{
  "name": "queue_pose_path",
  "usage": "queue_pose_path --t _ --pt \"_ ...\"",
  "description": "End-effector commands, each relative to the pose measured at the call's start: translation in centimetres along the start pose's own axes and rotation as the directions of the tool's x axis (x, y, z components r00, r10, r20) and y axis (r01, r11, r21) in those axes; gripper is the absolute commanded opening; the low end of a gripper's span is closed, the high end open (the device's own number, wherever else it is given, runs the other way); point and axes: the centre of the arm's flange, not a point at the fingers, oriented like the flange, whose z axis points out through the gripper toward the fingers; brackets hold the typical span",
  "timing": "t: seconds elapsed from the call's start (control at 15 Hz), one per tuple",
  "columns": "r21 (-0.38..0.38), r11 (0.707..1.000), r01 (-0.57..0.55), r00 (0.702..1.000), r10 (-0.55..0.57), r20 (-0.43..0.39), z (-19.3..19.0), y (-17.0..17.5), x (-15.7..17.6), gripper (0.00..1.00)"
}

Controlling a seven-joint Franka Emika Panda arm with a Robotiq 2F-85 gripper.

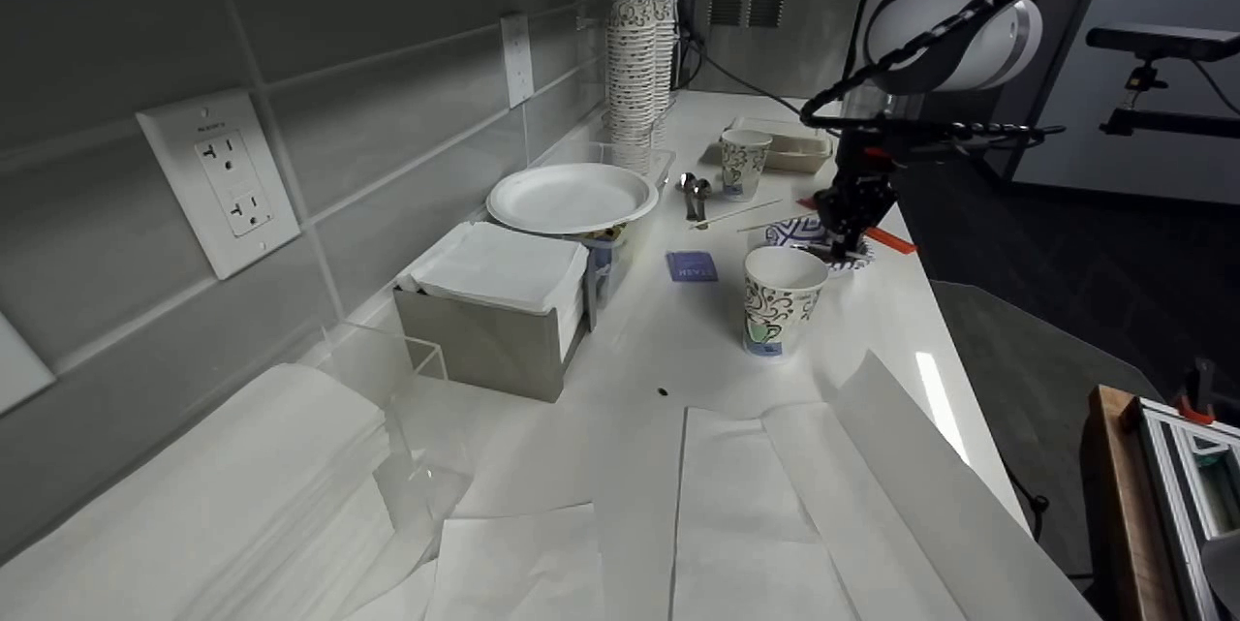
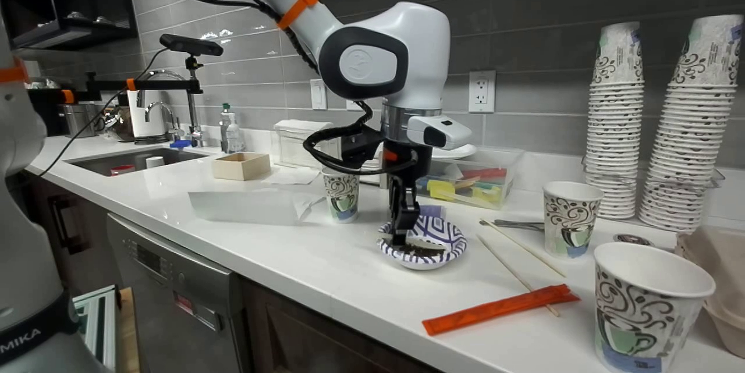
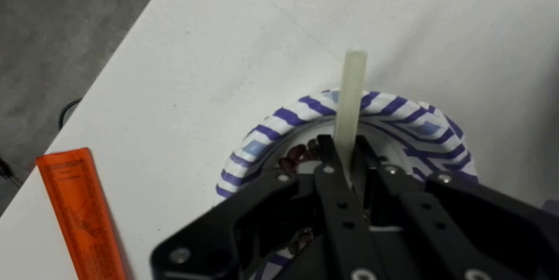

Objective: Remove the knife from the plate

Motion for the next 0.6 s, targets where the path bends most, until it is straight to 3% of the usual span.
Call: queue_pose_path --t 0.0,0.27,0.53 --pt "0.015 1.0 0.006 1.0 -0.006 0.015 -2.8 -0.3 -1.3 0.03" --pt "0.017 0.991 0.132 0.991 -0.132 -0.01 -5.8 -2.5 -3.3 0.03" --pt "-0.032 0.946 0.321 0.942 -0.323 -0.092 -7.9 -7.7 -5.2 0.03"
